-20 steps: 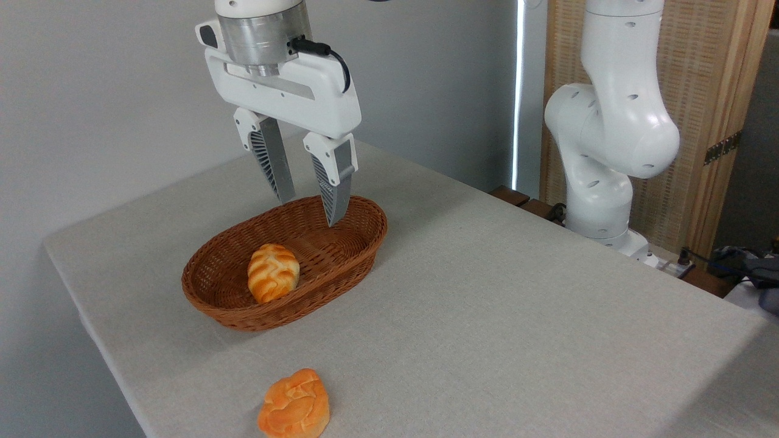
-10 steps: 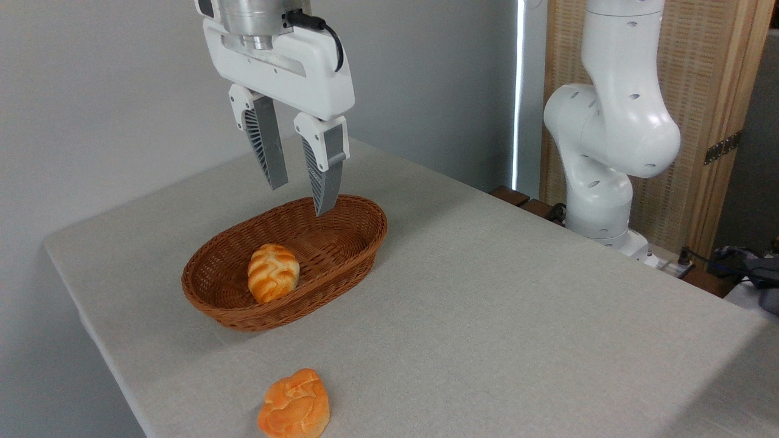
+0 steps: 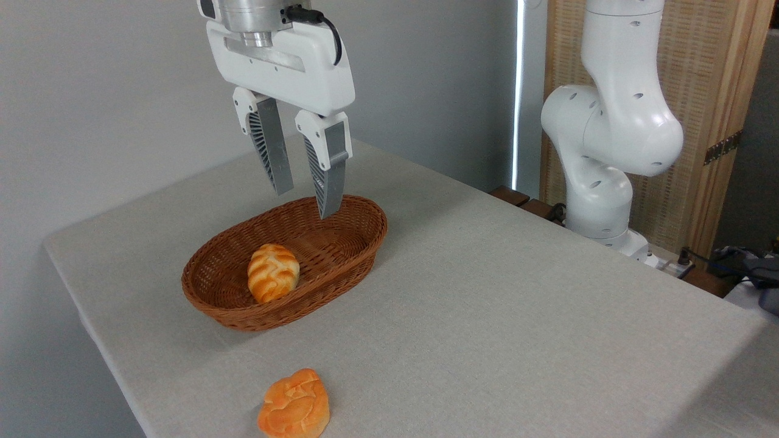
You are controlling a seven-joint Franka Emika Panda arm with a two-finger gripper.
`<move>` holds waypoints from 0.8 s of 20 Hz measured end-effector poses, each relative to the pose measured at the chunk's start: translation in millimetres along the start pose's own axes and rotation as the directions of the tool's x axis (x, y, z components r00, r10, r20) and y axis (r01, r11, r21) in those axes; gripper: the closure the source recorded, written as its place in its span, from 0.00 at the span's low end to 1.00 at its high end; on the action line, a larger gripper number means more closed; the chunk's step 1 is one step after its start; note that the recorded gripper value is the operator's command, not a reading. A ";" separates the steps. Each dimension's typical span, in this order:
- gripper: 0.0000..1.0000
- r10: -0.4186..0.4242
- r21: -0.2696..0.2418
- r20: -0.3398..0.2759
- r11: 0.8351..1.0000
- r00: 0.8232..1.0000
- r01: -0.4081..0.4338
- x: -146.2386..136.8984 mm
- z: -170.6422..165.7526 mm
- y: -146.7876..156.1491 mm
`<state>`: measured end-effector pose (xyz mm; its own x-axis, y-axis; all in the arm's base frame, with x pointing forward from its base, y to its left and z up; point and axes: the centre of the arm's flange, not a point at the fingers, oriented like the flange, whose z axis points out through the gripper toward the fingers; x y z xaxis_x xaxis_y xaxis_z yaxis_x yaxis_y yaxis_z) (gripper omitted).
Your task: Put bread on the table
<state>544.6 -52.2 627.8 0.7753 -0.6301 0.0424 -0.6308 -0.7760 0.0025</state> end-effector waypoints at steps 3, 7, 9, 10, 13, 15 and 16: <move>0.00 -0.002 0.011 -0.005 1.000 1.000 0.002 0.9 0.5 -2.7; 0.00 0.000 0.013 -0.002 1.000 1.000 0.000 2.8 3.8 -4.2; 0.00 0.022 0.010 0.002 1.000 1.000 -0.022 3.6 5.1 -3.4; 0.00 0.044 0.009 0.003 0.999 0.999 -0.044 3.7 5.5 -3.4; 0.00 0.093 0.009 0.004 0.996 0.996 -0.093 3.7 5.8 -3.5; 0.00 0.099 0.008 0.005 0.995 0.995 -0.099 3.6 6.0 -3.4; 0.00 0.099 0.006 0.008 0.995 0.995 -0.099 3.4 6.3 -3.3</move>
<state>549.5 -52.0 621.6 0.7093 -0.7041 0.0349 -0.7043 -0.7099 -0.0079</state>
